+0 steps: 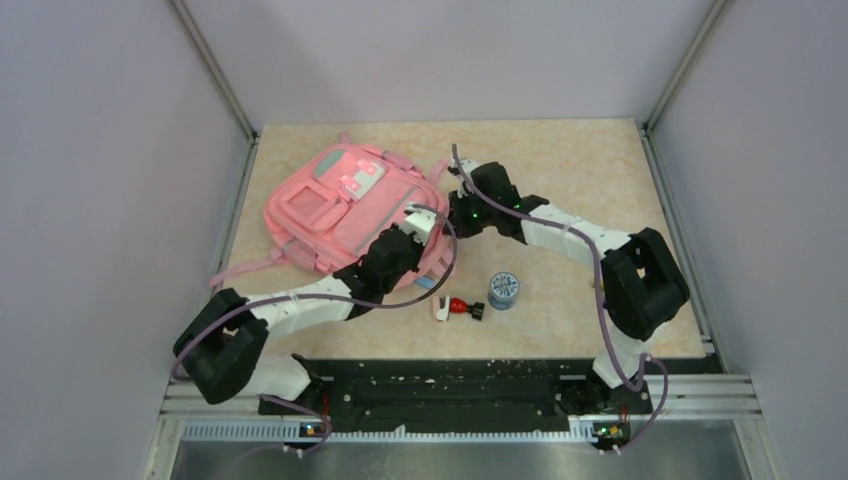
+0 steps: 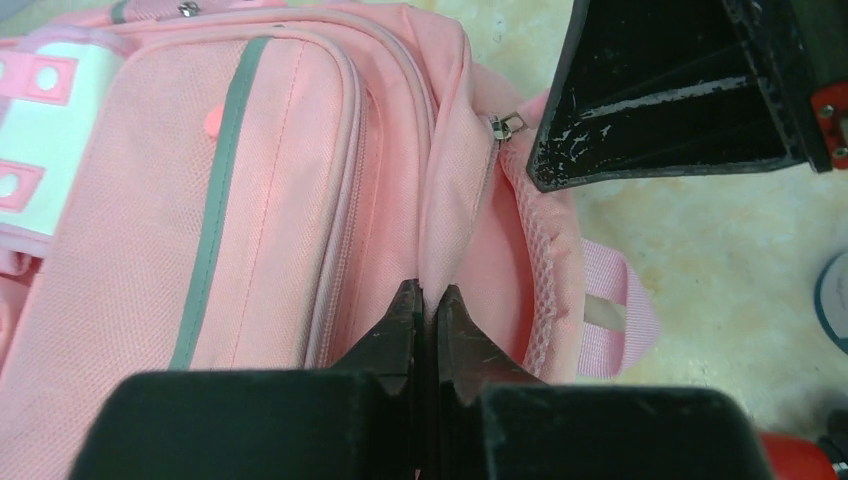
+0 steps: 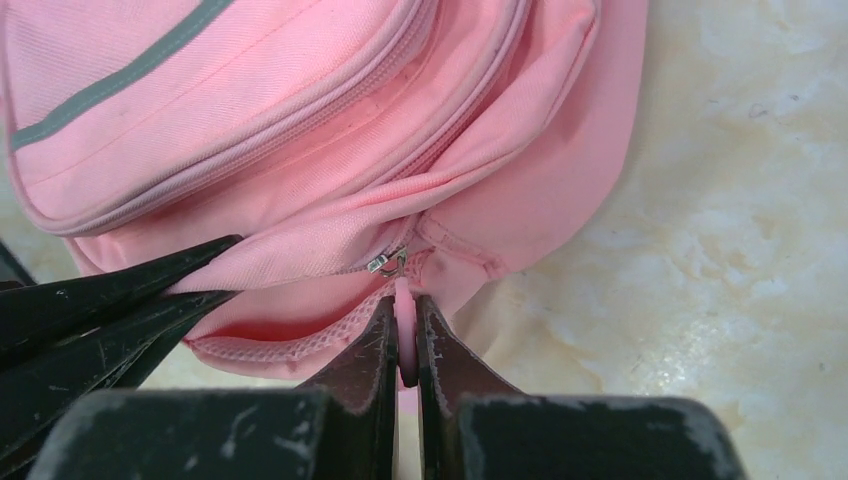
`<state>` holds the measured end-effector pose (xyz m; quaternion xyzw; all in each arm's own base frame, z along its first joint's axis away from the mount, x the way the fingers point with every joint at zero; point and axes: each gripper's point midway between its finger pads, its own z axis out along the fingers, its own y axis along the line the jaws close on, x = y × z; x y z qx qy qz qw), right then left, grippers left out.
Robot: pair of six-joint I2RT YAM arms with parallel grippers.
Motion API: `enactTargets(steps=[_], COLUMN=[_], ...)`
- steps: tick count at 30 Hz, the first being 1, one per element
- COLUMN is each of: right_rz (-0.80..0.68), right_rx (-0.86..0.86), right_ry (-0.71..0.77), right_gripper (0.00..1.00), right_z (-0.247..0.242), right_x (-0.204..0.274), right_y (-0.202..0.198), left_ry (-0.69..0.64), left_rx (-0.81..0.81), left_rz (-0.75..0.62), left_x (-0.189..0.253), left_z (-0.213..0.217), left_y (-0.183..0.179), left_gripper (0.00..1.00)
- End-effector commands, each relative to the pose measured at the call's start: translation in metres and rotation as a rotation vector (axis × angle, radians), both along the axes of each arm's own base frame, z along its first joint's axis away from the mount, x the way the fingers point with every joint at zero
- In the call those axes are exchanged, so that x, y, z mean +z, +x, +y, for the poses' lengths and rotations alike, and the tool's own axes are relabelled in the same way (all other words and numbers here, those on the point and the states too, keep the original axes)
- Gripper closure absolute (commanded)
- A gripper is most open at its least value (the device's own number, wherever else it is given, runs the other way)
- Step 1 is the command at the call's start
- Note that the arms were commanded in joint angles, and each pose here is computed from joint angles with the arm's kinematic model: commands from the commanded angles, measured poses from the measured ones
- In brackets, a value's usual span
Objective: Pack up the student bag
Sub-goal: Zip the student bag at the center of the board.
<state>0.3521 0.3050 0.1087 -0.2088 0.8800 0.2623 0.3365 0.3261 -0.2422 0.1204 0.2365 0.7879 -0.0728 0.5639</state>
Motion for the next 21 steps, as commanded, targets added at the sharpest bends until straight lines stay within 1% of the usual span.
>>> enactTargets(steps=[1,4,7,10,14,18,21], right_rz=[-0.099,-0.093,-0.096,-0.091,-0.094,-0.125,-0.152], right_rx=[-0.205,-0.215,-0.214,-0.181,-0.085,-0.072,-0.071], right_ry=[-0.062,-0.063,-0.067,-0.049,0.037,0.054,0.059], right_gripper=[1.00,1.00,1.00,1.00,1.00,1.00,1.00], right_z=[-0.055,-0.063,-0.067,-0.064,-0.050,-0.055,-0.059], right_x=[0.035,0.039,0.042,0.050,0.075,0.097,0.108], right_y=[0.045,0.050,0.050,0.044,0.026,0.013,0.008], left_ry=[-0.010,-0.013,0.012,0.028,0.073,0.114,0.114], left_rx=[0.044,0.060,0.056,0.072,0.082,0.104,0.128], left_rz=[-0.095,-0.117,-0.120,-0.113,-0.086,-0.037,-0.013], left_x=[0.053,0.070,0.081,0.089,0.076,0.059,0.052], left_z=[0.026,0.039,0.049,0.056,0.060,0.064,0.068], left_y=[-0.009,-0.017,-0.025,-0.029,-0.028,-0.028,-0.030], left_gripper=[1.00,1.00,1.00,1.00,1.00,1.00,1.00])
